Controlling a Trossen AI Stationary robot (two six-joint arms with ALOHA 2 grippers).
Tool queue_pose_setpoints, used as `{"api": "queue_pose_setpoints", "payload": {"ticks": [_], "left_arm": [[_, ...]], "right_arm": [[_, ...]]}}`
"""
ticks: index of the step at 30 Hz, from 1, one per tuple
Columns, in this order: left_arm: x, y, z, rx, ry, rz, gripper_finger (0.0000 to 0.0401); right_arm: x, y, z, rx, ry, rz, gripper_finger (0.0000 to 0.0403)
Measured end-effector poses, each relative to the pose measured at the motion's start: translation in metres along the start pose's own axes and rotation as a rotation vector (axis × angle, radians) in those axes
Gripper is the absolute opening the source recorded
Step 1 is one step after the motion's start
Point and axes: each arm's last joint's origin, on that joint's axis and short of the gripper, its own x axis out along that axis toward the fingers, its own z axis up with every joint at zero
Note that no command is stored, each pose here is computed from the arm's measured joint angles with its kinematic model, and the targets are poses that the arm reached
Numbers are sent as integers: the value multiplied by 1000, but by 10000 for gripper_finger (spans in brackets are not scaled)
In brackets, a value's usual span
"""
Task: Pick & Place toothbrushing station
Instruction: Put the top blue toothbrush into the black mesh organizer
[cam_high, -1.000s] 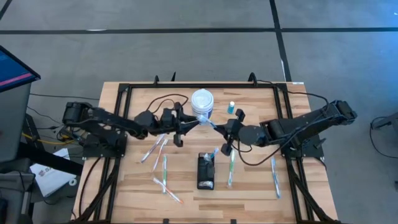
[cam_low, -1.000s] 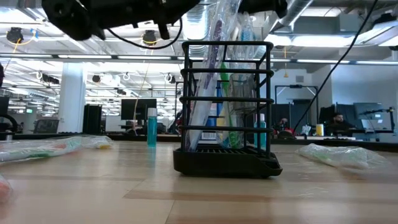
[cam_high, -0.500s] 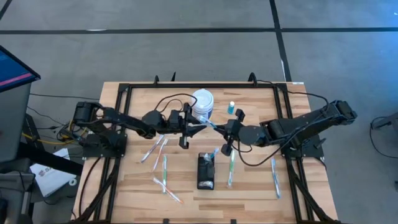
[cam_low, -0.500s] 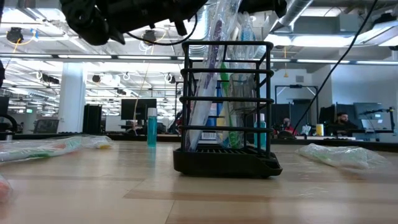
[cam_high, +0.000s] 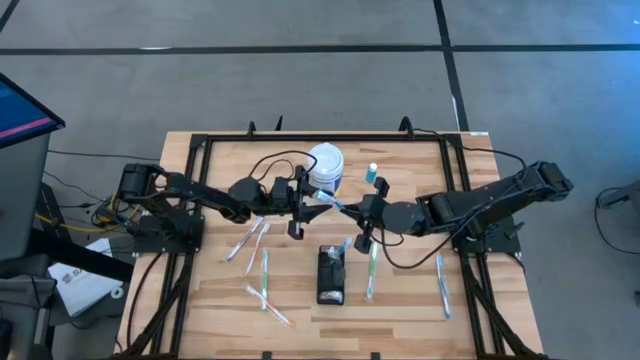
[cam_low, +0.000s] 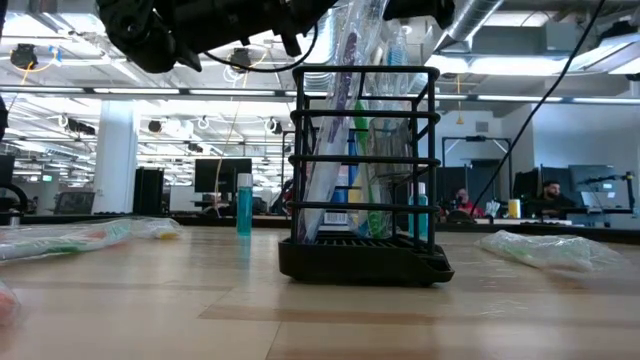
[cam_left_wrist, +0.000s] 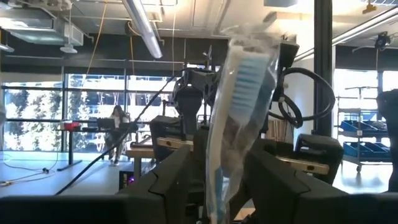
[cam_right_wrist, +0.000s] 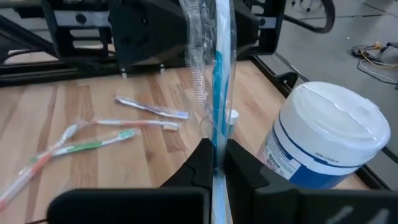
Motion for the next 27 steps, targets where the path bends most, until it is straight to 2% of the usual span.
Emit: {"api": "queue_pose_setpoints", "payload": {"ticks": [7, 12, 27], "left_arm": [[9, 0, 9, -4, -40, -4, 143], [11, -2, 11, -3, -45, -60, 129], [11, -2, 9, -3, -23, -62, 26]], "right_arm": [[1, -1, 1, 6, -1, 15, 11], [1, -1, 1, 2, 1, 19, 11], [1, 0, 1, -1, -4, 24, 11]]}}
